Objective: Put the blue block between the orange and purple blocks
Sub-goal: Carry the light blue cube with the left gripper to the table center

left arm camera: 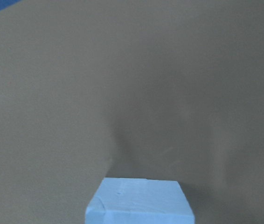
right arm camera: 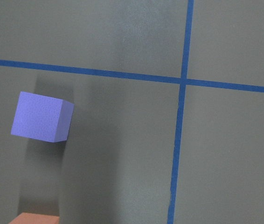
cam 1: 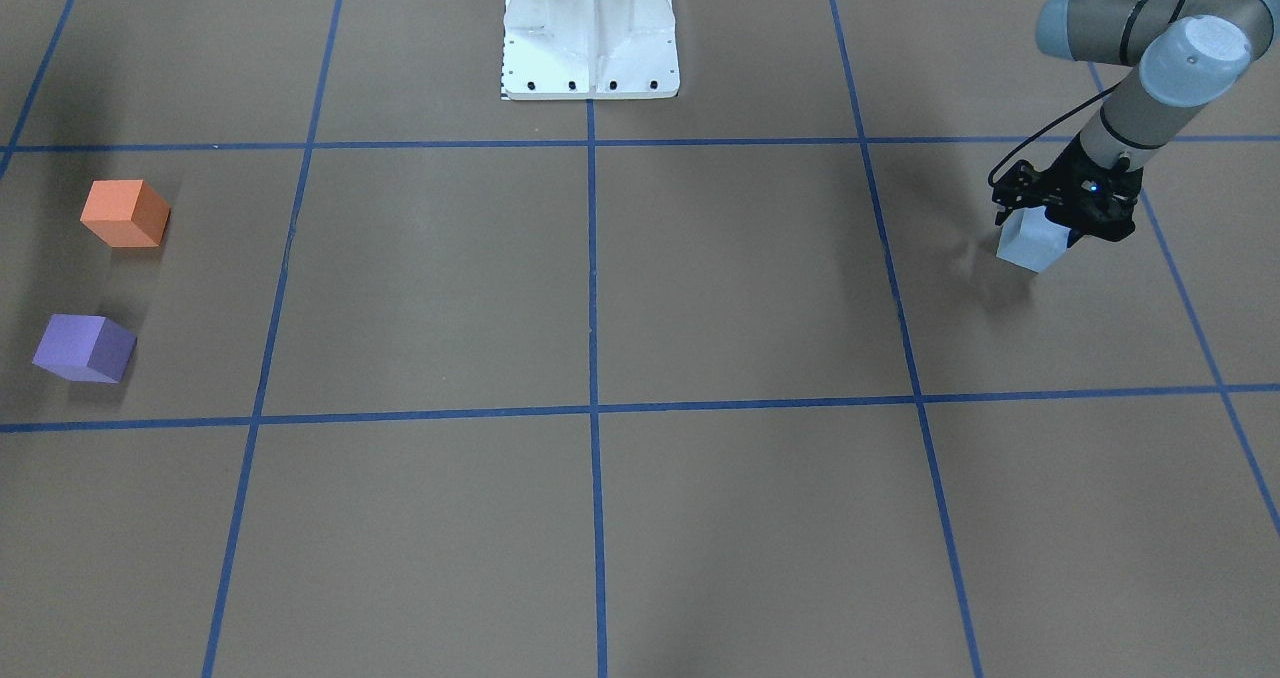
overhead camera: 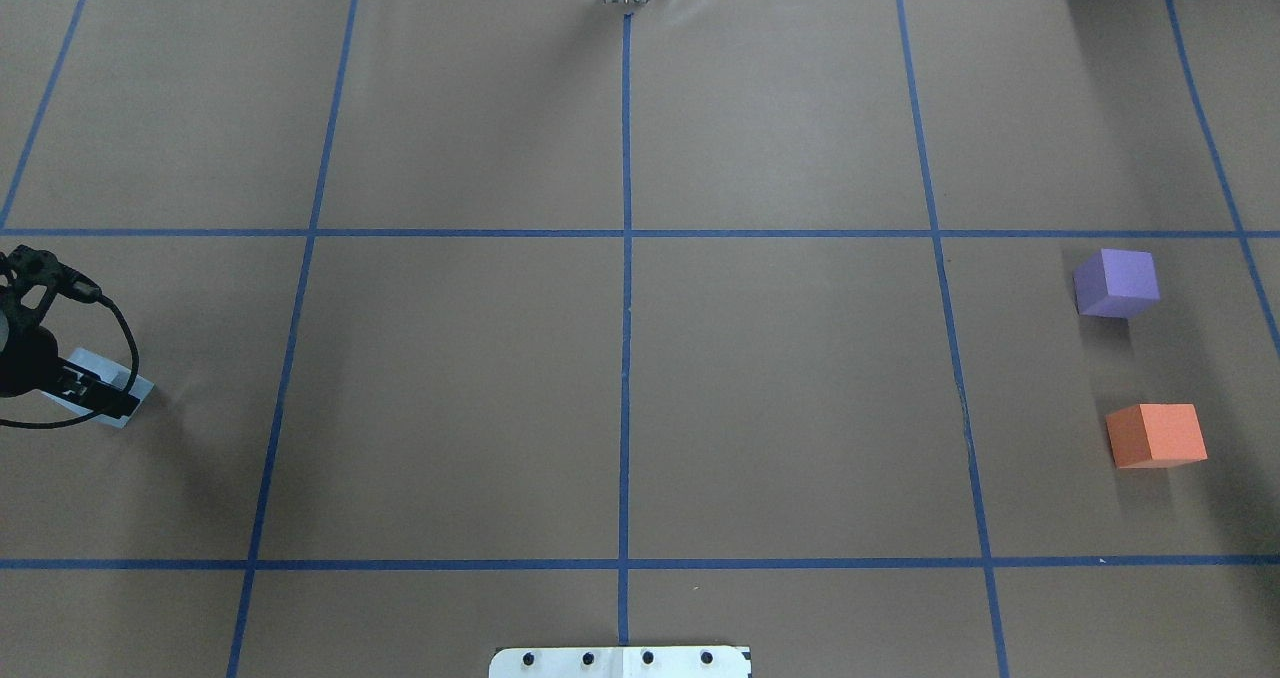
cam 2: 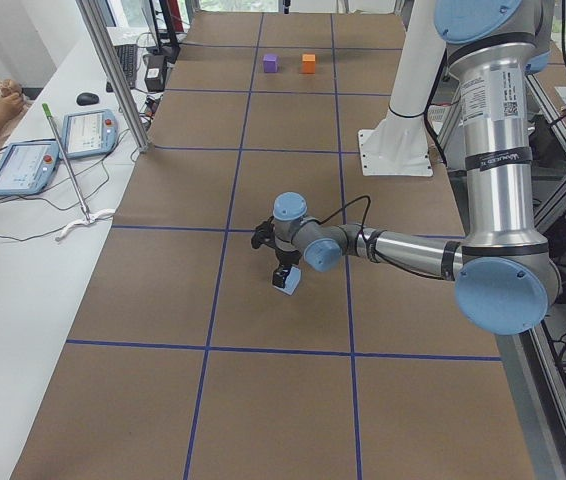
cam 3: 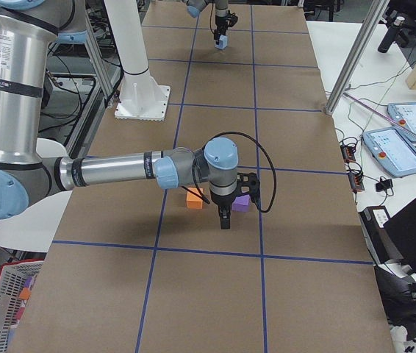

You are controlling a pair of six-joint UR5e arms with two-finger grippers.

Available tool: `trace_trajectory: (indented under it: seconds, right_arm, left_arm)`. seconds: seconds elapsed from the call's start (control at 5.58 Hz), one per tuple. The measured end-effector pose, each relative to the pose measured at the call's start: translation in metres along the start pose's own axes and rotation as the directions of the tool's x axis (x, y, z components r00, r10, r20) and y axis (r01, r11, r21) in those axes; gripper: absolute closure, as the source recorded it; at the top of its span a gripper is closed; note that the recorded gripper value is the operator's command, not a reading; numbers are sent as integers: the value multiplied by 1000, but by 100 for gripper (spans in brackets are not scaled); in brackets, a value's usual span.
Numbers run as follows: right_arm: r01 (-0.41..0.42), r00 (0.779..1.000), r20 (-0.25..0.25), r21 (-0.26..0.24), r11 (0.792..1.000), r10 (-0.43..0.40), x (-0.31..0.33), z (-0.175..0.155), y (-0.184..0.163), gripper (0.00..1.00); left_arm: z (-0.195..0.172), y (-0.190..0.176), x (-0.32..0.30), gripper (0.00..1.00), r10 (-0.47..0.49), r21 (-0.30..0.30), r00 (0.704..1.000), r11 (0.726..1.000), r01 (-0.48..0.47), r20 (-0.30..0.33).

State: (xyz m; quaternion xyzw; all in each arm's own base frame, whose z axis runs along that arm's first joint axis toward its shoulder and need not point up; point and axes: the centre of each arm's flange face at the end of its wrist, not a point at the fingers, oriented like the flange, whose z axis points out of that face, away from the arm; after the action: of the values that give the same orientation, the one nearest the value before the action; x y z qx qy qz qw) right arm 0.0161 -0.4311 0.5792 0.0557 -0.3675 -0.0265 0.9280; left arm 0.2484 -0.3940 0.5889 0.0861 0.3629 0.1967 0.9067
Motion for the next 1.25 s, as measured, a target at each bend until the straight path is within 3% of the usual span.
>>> trace_trajectory:
  seconds: [0.18,0.36,0.72,1.08,1.25]
  right_arm:
    - [0,1000,0,0,1000,0,0,0,0,0]
    - [0,1000,0,0,1000,0,0,0,0,0]
    - [1,1000,0,1,1000,-1,-1,0,-1,0]
    - [1,1000,1,4,1000,-1,-1,0,-1,0]
    - [2,1000,2,10,1000,-2,-1,-1,-1,0]
  left_arm:
    - [8,0,-2,96,0,-14,1000,1000,0,0]
    - [10,-4,2,97,4,-15,1000,1000,-4,-9]
    - [-18,-39,48,94,14,-5,993,1000,-14,-121]
    - [-66,-147,155,94,-108,-22,977,994,106,-182]
    - [-83,-197,239,87,-187,-61,962,982,178,-199]
